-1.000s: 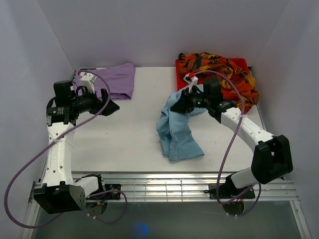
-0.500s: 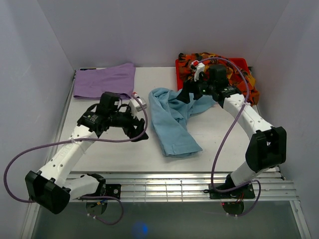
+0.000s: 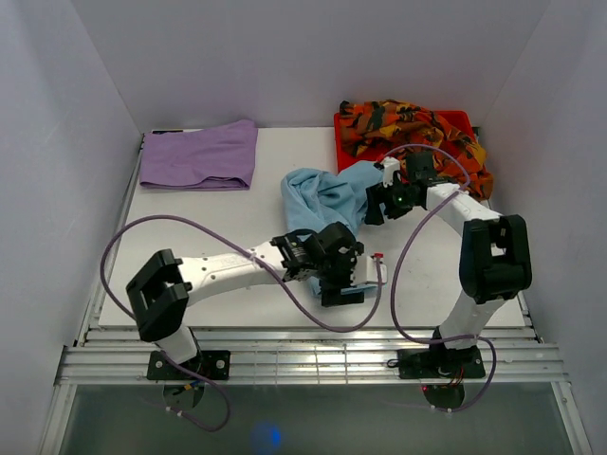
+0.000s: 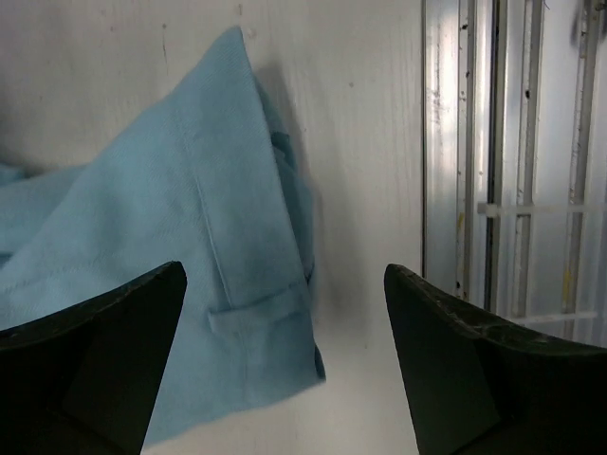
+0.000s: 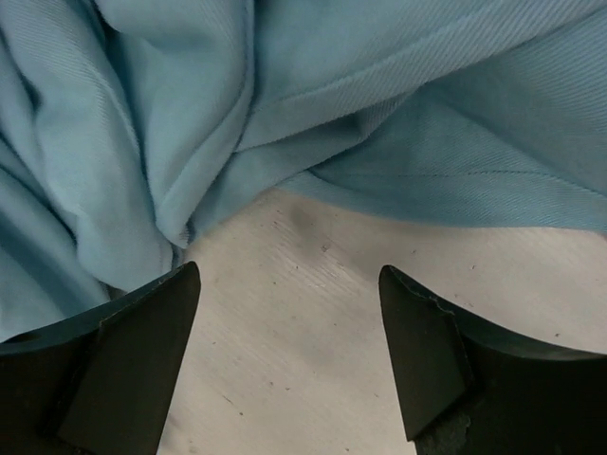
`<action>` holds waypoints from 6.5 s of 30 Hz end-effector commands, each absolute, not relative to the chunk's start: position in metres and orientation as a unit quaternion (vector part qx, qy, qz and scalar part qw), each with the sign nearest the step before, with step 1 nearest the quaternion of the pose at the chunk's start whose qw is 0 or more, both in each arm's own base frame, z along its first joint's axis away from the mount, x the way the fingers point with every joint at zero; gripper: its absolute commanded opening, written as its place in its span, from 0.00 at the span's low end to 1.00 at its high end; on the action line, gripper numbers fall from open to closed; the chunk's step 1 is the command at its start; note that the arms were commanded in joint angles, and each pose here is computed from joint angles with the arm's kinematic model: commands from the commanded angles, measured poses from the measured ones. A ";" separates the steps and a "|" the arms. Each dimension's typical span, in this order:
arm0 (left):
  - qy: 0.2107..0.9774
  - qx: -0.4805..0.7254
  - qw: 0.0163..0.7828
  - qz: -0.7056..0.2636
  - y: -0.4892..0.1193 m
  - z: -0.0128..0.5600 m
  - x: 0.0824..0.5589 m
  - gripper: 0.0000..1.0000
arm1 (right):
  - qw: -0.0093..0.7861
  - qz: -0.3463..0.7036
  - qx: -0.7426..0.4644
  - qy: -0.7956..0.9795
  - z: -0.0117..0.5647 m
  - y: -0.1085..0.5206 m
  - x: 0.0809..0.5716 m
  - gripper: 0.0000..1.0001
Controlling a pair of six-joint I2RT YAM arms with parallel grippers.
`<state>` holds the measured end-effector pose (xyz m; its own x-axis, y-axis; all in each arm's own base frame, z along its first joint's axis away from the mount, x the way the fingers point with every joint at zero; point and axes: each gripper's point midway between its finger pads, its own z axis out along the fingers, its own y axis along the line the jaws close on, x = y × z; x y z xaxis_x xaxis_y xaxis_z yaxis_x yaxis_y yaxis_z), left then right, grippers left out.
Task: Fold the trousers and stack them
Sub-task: Move the trousers to the center of the board, then flatten the trousers out
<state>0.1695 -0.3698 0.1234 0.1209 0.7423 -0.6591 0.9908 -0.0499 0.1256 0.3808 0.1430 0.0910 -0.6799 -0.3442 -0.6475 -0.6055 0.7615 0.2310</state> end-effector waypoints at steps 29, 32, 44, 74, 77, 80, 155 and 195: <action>0.824 0.324 0.440 -0.149 -0.138 0.224 0.261 0.00 | 0.329 0.159 -0.291 0.884 0.090 0.108 0.363 0.50; 0.864 0.208 0.433 -0.149 -0.086 0.213 0.277 0.00 | 0.369 0.178 -0.324 0.853 0.122 0.121 0.370 0.88; 0.883 0.036 0.400 -0.244 -0.004 0.209 0.308 0.00 | 0.471 0.100 -0.619 0.620 0.139 0.204 0.389 0.90; 0.873 0.006 0.431 -0.228 0.037 0.230 0.324 0.00 | 0.479 0.016 -0.637 0.603 0.119 0.228 0.438 0.08; 0.866 0.000 0.446 -0.226 0.043 0.241 0.322 0.00 | 0.506 0.008 -0.611 0.608 0.165 0.219 0.434 0.08; 0.857 -0.004 0.464 -0.223 0.052 0.255 0.319 0.00 | 0.520 -0.007 -0.613 0.595 0.192 0.204 0.416 0.08; 0.860 -0.079 0.464 -0.197 0.151 0.209 0.297 0.00 | 0.507 -0.049 -0.654 0.559 0.197 0.222 0.455 0.08; 0.883 0.048 0.406 -0.229 0.083 0.123 0.265 0.29 | 0.121 -0.037 -0.565 0.815 0.037 -0.063 0.262 0.08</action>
<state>0.2406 0.0596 0.1133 -0.7417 -0.1548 -0.6526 0.2250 0.8592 -0.4595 0.2629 -0.0576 0.0231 -0.3724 -0.9074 -0.1951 -0.8840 0.4108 -0.2234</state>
